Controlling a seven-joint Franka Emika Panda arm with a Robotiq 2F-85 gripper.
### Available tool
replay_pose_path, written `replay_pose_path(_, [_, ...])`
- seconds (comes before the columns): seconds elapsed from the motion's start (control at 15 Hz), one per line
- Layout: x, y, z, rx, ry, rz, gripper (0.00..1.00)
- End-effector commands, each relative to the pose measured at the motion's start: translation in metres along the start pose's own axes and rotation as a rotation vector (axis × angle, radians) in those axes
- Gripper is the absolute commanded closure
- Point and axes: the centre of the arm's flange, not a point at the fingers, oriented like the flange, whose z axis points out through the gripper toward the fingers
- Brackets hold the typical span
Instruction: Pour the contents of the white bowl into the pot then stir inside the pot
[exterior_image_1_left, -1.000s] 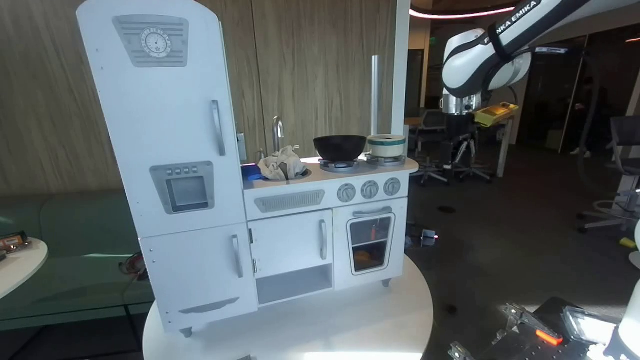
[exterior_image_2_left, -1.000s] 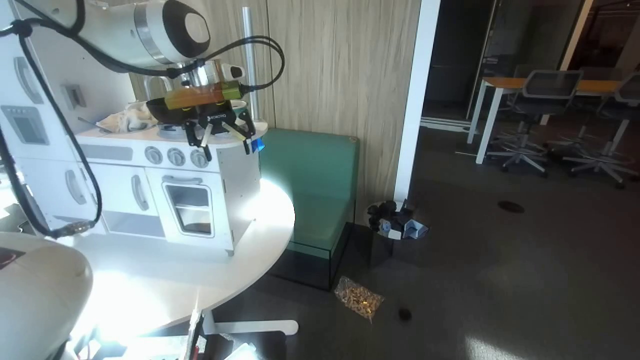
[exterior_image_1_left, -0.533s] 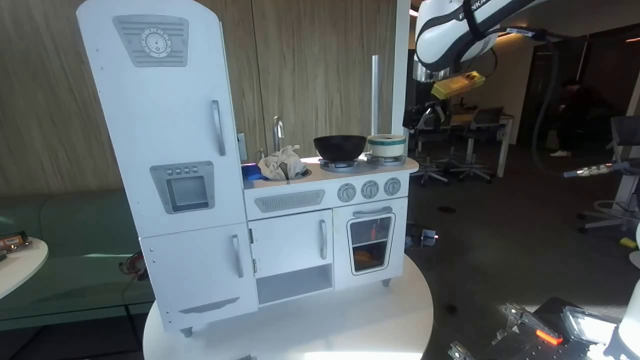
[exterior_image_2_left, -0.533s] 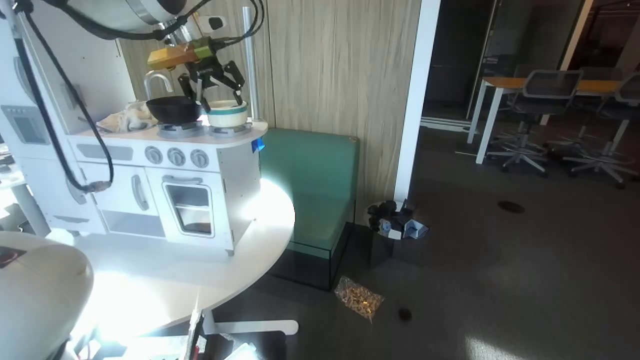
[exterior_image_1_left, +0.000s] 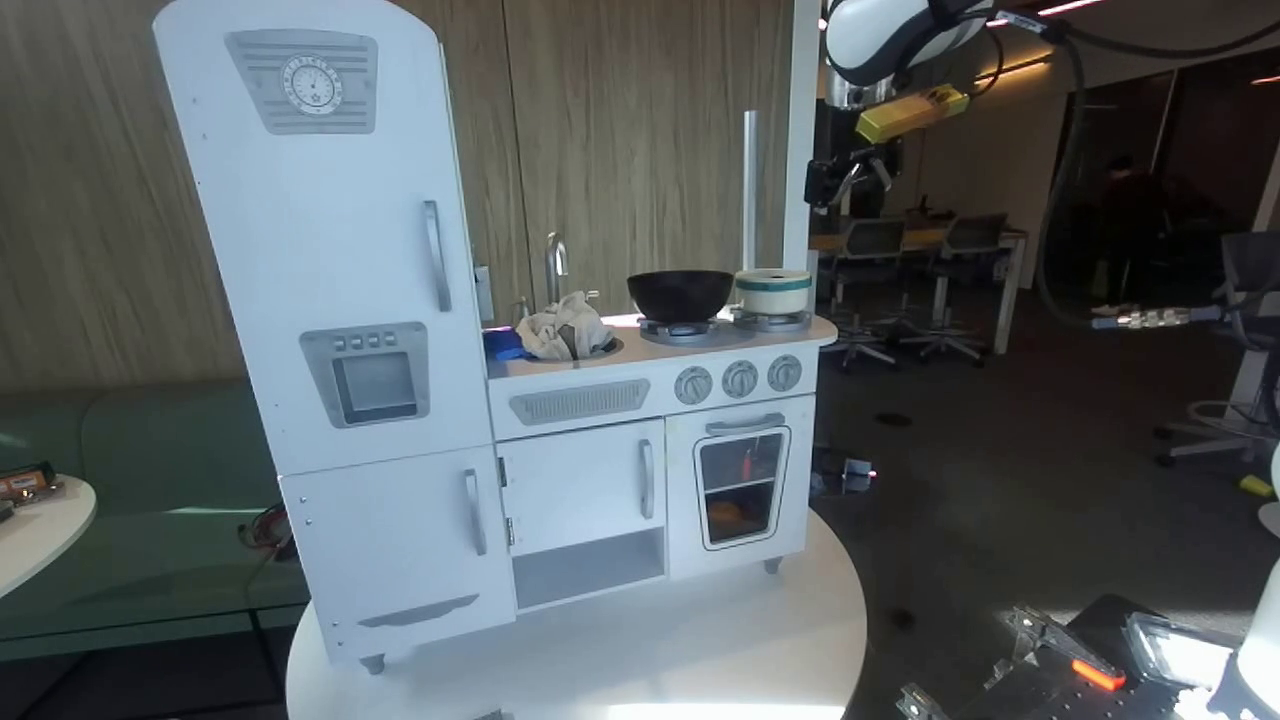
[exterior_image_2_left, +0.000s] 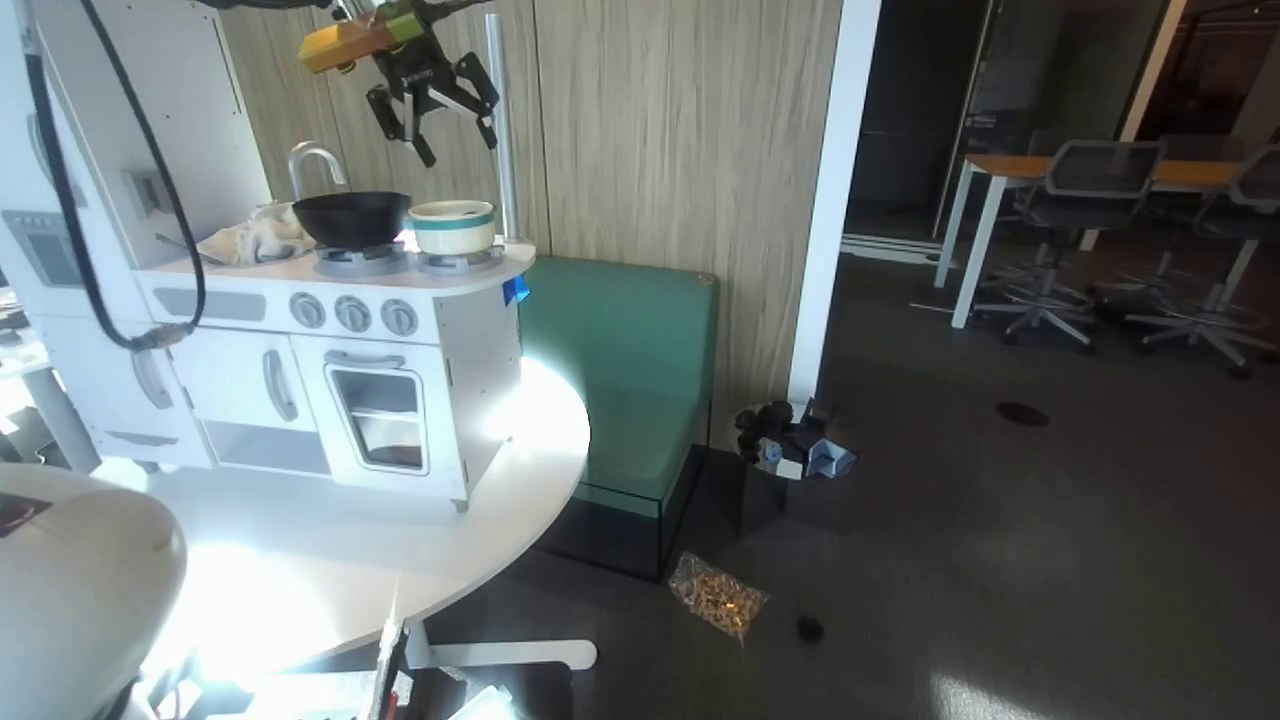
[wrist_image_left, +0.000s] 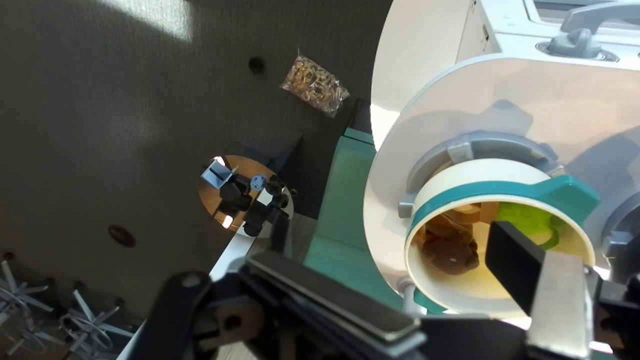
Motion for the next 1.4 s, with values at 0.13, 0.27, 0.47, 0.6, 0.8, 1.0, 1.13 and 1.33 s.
replay_pose_path(0.13, [0.067, 0.013, 0.028, 0.078, 0.005, -0.032, 0.00])
replay_pose_path(0.27, [0.077, 0.013, 0.052, 0.124, -0.023, -0.051, 0.00])
replay_pose_path(0.47, [0.084, 0.019, 0.088, 0.168, -0.062, -0.069, 0.00])
replay_pose_path(0.6, [0.087, 0.023, 0.106, 0.194, -0.079, -0.074, 0.00])
replay_pose_path(0.8, [0.090, 0.019, 0.122, 0.218, -0.089, -0.100, 0.00])
replay_pose_path(1.0, [0.093, 0.012, 0.133, 0.243, -0.104, -0.133, 0.00])
replay_pose_path(1.13, [0.093, 0.006, 0.140, 0.266, -0.111, -0.149, 0.25])
replay_pose_path(1.33, [0.090, -0.003, 0.145, 0.276, -0.117, -0.165, 0.42])
